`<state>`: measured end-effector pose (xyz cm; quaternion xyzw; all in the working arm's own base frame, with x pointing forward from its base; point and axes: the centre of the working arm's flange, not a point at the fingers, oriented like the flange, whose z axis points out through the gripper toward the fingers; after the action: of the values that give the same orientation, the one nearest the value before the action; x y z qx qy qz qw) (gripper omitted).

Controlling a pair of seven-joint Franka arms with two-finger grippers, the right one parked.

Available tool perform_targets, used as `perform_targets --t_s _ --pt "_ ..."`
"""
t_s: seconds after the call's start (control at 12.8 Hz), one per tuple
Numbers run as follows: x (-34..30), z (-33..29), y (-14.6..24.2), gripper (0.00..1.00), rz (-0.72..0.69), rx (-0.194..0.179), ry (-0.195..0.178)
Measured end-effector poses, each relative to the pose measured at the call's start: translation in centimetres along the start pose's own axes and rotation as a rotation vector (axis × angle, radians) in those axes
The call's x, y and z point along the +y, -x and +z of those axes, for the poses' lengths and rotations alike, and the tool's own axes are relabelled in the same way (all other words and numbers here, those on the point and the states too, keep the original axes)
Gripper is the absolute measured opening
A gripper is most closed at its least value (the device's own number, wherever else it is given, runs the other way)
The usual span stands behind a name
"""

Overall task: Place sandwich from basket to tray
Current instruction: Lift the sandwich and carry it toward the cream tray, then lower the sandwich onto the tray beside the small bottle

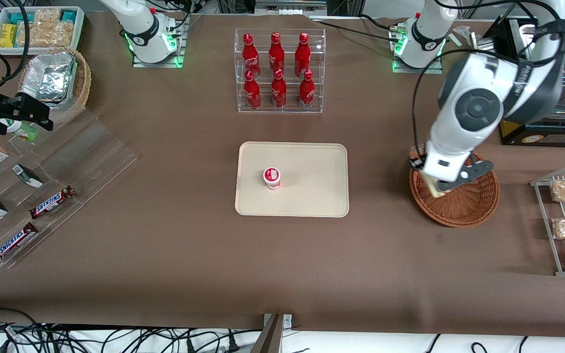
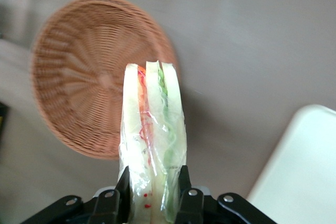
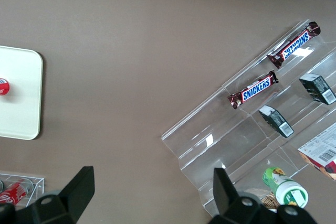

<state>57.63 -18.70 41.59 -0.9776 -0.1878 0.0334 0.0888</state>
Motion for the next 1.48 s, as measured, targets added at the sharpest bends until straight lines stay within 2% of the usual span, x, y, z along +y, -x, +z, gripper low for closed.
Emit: perform_targets --t_s 0.39,0.86,1.09,1.48 --pt "10.6 1.4 7.3 0.37 0.254 -0.012 0.092" --pt "17.5 4.2 12.9 0.37 0.375 0.008 0.169" --pt "19.1 6.2 14.1 0.37 0.393 -0.002 0.177" --pt "21.1 10.0 14.8 0.37 0.383 0.036 0.161"
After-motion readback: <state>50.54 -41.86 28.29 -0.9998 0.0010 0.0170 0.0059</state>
